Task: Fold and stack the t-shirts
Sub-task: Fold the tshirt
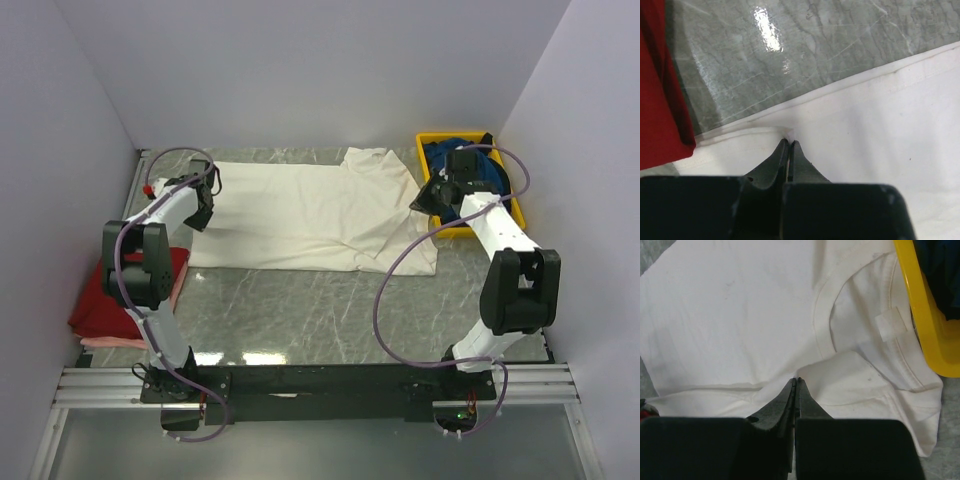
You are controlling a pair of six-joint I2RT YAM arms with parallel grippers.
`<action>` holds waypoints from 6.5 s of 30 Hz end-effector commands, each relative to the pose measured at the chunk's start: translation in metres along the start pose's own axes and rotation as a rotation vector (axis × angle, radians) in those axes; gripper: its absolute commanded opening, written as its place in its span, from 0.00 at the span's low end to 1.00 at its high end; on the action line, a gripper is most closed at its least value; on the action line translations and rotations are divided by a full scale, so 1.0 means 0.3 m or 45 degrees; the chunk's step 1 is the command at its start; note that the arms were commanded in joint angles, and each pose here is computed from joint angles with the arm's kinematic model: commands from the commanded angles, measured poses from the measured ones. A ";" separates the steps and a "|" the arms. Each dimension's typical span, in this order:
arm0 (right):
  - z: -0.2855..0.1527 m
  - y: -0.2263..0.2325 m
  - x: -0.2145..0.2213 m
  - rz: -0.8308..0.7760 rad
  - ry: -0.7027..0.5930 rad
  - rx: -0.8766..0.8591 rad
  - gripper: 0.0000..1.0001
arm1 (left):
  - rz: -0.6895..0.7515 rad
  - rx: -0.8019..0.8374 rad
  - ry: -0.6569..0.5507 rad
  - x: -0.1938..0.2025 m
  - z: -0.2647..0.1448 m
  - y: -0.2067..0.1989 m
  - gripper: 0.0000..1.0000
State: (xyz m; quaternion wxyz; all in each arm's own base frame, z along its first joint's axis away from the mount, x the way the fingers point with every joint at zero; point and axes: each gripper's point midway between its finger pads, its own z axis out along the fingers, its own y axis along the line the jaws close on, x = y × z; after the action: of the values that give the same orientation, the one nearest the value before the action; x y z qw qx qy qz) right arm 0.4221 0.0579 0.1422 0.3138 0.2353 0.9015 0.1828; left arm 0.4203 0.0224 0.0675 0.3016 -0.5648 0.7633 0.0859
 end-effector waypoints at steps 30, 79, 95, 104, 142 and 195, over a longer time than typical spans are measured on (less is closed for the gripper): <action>0.152 0.068 -0.115 -0.007 0.016 -0.028 0.02 | 0.003 0.082 0.024 -0.037 0.041 -0.047 0.04; 0.230 0.062 0.440 -0.026 0.157 -0.130 0.50 | 0.068 0.362 0.127 0.155 -0.158 0.104 0.72; 0.247 0.095 0.459 -0.009 0.178 -0.151 0.46 | 0.077 0.363 0.127 0.158 -0.156 0.103 0.72; 0.276 0.201 0.366 -0.023 0.140 -0.209 0.24 | 0.080 0.365 0.118 0.146 -0.164 0.100 0.72; 0.172 0.421 0.152 -0.245 0.085 -0.306 0.52 | 0.043 0.381 0.074 0.078 -0.231 0.118 0.79; -0.052 -0.429 0.380 0.369 -0.112 0.031 0.55 | -0.036 0.228 0.029 0.105 0.024 0.305 0.19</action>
State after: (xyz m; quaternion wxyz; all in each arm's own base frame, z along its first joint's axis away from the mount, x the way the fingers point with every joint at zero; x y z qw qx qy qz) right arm 0.2839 0.0190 0.0367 0.2985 0.3684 0.8544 0.2124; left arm 0.3296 0.0263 0.0223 0.3301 -0.5497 0.7674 -0.0015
